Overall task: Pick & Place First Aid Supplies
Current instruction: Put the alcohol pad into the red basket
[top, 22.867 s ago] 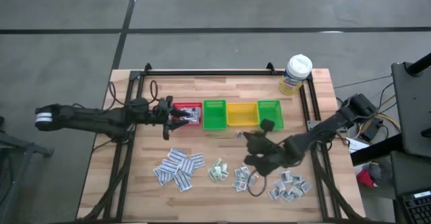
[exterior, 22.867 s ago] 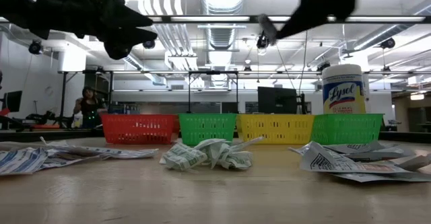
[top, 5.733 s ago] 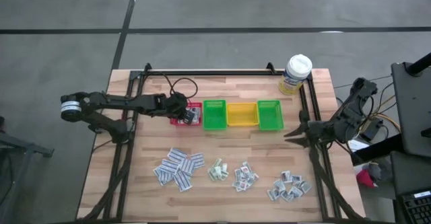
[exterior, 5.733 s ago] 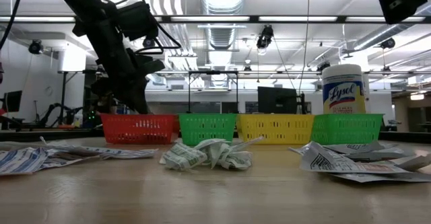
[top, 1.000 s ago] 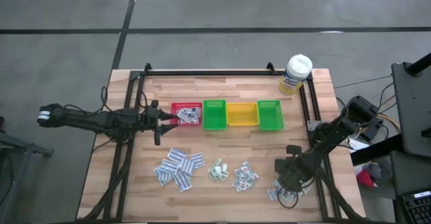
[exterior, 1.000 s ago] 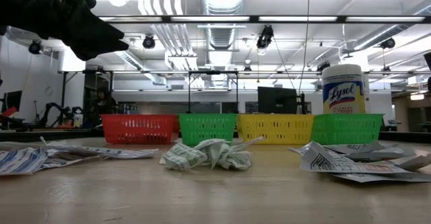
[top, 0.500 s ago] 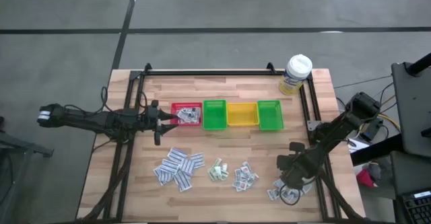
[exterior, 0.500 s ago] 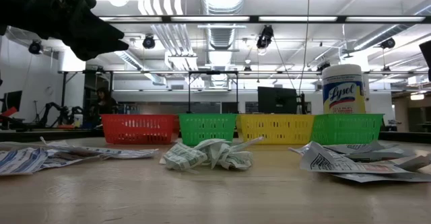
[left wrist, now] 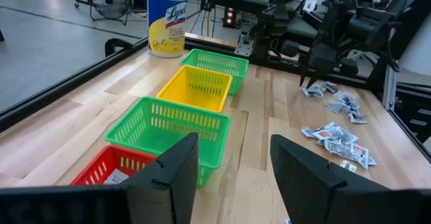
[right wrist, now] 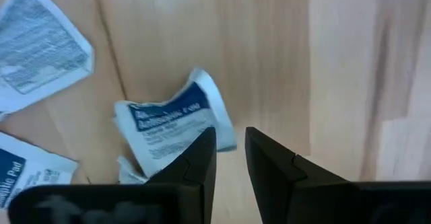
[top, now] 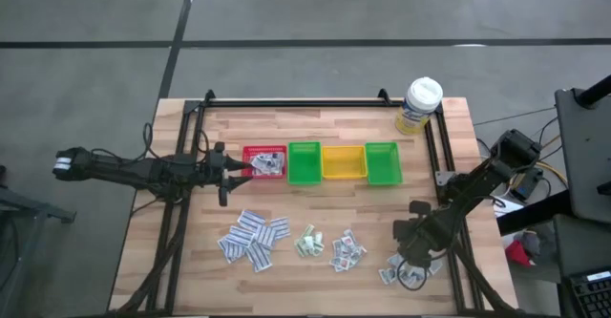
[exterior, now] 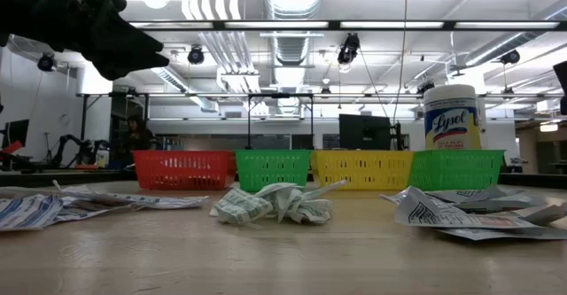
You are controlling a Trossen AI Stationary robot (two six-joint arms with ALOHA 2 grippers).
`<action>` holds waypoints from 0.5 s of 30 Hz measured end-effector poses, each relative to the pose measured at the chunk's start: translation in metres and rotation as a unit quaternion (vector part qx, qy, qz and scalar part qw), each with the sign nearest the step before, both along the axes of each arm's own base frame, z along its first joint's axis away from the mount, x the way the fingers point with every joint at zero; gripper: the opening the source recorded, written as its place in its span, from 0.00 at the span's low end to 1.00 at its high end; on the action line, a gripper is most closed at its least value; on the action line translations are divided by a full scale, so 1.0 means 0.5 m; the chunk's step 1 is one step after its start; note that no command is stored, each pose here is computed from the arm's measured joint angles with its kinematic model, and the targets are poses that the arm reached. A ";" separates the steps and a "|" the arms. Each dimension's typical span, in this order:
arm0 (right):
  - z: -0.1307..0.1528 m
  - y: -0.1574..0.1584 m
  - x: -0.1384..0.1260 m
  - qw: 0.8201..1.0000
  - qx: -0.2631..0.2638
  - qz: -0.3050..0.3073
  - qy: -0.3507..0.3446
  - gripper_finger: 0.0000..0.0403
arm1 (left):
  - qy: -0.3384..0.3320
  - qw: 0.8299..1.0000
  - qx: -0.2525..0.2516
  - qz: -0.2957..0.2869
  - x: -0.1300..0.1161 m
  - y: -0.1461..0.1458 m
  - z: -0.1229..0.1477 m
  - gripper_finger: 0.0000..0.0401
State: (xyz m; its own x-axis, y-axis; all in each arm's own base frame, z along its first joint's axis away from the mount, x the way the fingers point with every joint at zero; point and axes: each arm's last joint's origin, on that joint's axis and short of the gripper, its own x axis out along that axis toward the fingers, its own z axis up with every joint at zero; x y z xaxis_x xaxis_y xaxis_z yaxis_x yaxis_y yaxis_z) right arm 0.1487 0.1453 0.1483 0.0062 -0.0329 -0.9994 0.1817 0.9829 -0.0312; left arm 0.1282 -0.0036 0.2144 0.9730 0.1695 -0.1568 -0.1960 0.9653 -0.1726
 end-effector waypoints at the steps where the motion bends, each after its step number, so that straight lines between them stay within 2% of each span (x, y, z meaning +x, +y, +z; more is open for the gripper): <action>1: -0.001 0.001 0.001 1.000 0.003 0.003 -0.003 0.20 | 0.000 1.000 0.000 0.000 0.000 0.000 0.000 0.45; 8: -0.005 0.004 0.002 1.000 0.022 0.017 -0.002 0.17 | 0.000 1.000 0.000 -0.001 0.000 0.000 0.000 0.45; 15: -0.013 -0.001 -0.003 1.000 0.019 0.018 0.002 0.19 | 0.000 1.000 0.000 -0.001 0.000 0.000 0.000 0.45</action>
State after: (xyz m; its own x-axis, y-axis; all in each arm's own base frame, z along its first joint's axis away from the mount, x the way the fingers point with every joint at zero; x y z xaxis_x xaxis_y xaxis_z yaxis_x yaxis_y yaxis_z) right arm 0.1472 0.1450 0.1415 0.0037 0.0045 -1.0000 0.1462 0.9892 0.0050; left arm 0.1282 -0.0037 0.2144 0.9732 0.1678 -0.1572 -0.1943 0.9657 -0.1724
